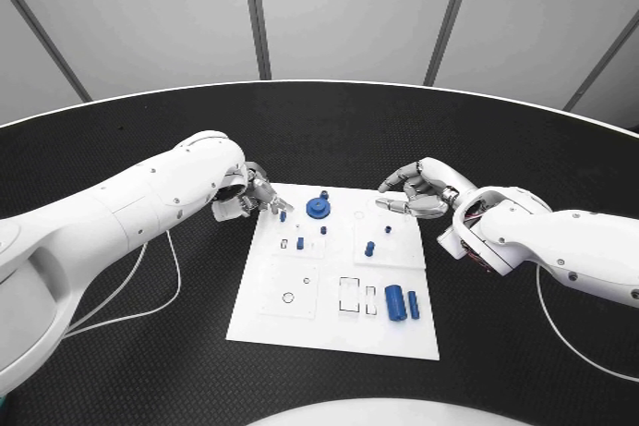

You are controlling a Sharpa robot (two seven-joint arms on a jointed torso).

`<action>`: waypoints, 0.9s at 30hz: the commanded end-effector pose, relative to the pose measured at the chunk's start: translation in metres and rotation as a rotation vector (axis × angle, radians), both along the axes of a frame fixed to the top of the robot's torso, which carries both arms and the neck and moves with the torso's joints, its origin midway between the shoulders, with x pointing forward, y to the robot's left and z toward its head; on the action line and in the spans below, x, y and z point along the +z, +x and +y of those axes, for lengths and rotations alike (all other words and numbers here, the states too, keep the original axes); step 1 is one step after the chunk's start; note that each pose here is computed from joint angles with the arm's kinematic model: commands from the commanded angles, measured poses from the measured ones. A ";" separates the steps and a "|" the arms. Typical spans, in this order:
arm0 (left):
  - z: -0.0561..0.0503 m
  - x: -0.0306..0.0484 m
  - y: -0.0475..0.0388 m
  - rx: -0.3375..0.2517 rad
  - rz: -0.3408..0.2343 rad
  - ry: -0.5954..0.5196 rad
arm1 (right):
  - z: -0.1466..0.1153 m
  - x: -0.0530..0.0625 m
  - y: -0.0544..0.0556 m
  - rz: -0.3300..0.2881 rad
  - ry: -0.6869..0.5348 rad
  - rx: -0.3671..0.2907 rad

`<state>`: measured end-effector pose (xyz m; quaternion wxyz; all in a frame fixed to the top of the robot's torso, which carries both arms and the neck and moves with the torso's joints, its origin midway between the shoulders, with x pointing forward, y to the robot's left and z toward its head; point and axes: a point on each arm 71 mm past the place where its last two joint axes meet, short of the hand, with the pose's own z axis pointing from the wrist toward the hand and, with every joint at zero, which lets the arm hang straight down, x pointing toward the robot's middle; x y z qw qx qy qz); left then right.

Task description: Assemble the parts on the task board

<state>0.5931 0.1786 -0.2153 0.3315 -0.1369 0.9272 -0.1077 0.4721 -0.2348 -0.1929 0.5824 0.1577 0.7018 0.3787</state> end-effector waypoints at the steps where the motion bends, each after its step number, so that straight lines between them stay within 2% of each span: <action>1: 0.000 -0.0001 0.0000 0.002 0.002 0.003 | 0.000 0.000 0.000 0.000 0.000 0.000; 27: -0.004 -0.0009 0.0006 -0.004 0.011 0.007 | 0.002 0.000 0.000 0.002 0.001 0.004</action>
